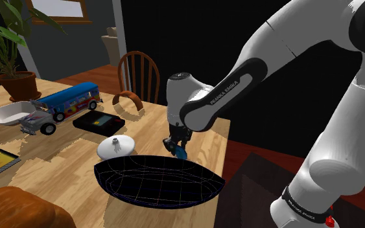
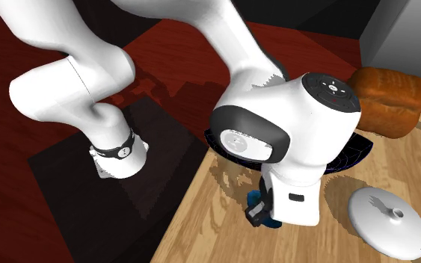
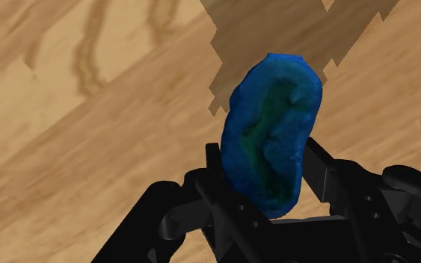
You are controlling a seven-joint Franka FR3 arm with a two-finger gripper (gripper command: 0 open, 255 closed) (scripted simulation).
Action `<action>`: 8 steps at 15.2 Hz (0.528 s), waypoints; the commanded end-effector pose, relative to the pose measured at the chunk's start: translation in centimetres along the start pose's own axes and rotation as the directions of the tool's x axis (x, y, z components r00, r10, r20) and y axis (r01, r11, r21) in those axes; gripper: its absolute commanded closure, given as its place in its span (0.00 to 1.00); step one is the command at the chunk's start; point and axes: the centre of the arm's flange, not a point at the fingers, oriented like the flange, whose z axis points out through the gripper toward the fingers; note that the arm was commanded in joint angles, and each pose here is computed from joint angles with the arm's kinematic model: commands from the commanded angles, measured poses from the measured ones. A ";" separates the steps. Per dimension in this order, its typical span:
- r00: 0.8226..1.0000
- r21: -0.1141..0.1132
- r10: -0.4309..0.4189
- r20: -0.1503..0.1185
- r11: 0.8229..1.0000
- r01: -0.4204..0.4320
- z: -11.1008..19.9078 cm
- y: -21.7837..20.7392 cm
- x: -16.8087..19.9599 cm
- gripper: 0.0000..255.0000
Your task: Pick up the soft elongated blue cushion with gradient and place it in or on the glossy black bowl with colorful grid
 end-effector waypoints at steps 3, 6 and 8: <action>1.000 0.000 0.000 0.001 1.000 0.000 -2.1 0.1 0.1 1.00; 1.000 0.000 0.000 0.001 1.000 0.000 -3.6 0.2 0.1 1.00; 1.000 0.000 0.000 0.001 1.000 0.000 -4.7 0.3 0.2 1.00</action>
